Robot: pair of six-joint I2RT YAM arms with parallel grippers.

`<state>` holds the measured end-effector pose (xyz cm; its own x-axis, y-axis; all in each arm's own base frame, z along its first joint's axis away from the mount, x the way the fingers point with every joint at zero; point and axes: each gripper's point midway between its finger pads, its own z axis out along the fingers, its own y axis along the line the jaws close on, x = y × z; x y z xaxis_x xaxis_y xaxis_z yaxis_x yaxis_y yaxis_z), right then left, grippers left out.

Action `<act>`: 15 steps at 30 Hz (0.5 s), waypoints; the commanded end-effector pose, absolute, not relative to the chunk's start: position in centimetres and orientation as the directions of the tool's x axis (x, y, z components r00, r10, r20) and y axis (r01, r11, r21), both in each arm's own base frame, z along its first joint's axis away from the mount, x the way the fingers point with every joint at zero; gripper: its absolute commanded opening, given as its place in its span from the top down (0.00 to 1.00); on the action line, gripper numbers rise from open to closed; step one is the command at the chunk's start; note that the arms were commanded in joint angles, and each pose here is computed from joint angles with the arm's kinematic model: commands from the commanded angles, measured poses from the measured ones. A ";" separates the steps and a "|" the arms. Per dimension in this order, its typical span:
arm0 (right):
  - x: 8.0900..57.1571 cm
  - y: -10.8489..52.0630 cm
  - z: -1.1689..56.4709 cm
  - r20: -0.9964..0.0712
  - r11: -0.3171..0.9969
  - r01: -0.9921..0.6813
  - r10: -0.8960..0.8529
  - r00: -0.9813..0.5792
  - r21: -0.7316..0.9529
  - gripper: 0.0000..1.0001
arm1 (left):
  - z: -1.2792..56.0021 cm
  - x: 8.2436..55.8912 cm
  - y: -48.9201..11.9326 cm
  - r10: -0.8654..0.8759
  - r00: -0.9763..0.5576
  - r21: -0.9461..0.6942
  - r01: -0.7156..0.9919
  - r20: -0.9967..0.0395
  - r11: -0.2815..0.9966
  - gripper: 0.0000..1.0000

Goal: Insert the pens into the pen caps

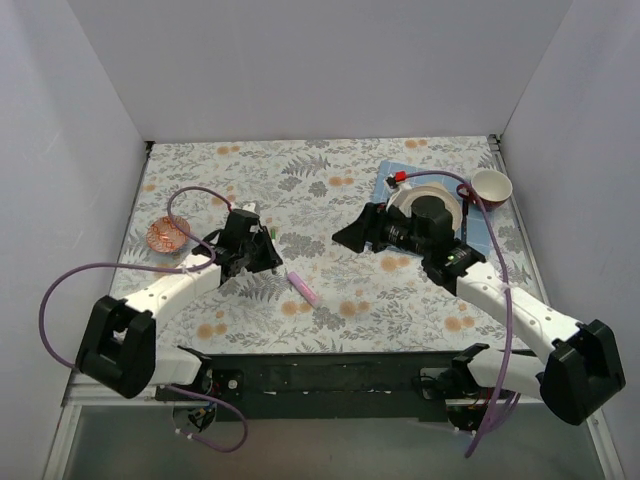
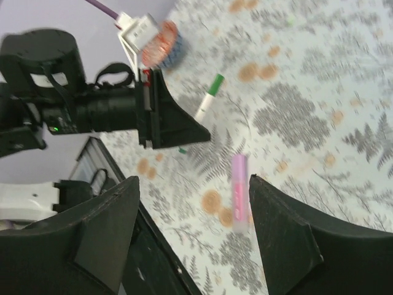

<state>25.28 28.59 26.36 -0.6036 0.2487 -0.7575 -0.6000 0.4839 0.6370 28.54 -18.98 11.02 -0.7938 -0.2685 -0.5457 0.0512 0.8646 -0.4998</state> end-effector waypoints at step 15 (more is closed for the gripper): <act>24.5 28.8 22.1 -0.751 0.506 -0.612 0.118 -0.649 0.608 0.26 | 5.6 27.6 -12.0 -0.451 -0.761 -0.210 -0.400 -0.467 0.892 0.48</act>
<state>24.37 28.37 20.05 -0.7081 0.1025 -0.6986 -0.5443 0.5511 0.6325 26.78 -14.98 2.65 -0.8493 -0.3851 -0.3612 -0.2953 0.9136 -0.2797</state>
